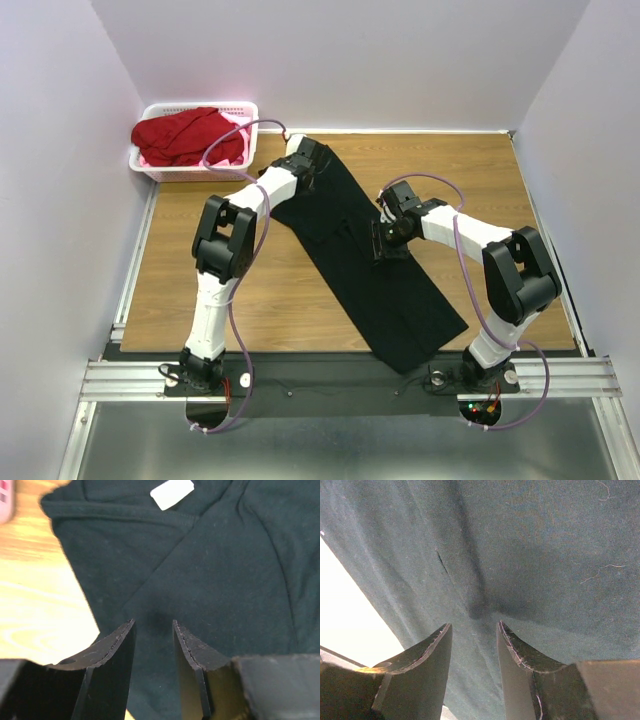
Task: Fold and stack the t-shirts
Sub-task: Fold the tshirt
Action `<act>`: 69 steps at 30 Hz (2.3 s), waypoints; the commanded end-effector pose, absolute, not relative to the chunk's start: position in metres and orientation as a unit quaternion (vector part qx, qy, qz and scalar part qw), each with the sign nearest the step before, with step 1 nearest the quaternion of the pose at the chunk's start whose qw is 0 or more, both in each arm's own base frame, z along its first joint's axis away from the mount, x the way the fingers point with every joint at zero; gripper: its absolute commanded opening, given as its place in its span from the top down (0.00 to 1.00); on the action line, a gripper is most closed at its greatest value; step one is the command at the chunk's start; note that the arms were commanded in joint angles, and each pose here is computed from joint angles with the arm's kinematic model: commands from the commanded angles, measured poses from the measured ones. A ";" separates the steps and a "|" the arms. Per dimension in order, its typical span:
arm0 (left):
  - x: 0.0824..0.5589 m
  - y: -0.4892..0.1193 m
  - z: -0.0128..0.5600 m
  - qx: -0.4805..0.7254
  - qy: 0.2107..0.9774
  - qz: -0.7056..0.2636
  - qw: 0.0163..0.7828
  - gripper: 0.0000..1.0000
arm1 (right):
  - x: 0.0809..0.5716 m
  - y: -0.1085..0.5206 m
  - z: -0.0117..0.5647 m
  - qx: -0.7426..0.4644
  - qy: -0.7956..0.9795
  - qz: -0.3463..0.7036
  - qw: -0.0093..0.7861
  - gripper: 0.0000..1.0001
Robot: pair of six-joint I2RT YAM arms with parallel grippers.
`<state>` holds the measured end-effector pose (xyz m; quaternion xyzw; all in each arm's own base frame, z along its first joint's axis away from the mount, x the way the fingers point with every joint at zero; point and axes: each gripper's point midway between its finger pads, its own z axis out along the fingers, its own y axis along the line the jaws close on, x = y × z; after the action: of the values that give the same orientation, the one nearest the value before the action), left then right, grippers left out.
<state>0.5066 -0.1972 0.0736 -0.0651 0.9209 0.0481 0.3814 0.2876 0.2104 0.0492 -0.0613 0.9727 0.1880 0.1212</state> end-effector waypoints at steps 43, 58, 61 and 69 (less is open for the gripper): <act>0.485 -0.245 0.063 -0.036 0.933 -0.056 0.355 0.29 | 0.217 0.174 0.036 -0.074 0.986 0.130 0.067 0.31; 0.584 -0.249 0.039 0.007 0.925 -0.047 0.376 0.28 | 0.237 0.260 0.010 -0.109 0.974 0.196 0.022 0.31; 0.600 -0.250 0.051 0.010 0.914 -0.075 0.400 0.26 | 0.259 0.274 0.016 -0.104 0.973 0.202 0.047 0.31; 0.611 -0.253 0.133 0.020 0.877 -0.114 0.466 0.18 | 0.293 0.287 0.063 -0.119 0.960 0.217 0.128 0.31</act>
<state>0.6005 -0.2443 0.0479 0.0063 0.9136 -0.0790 0.3989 0.2634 0.2773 0.0338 -0.1032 0.9718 0.2074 0.0447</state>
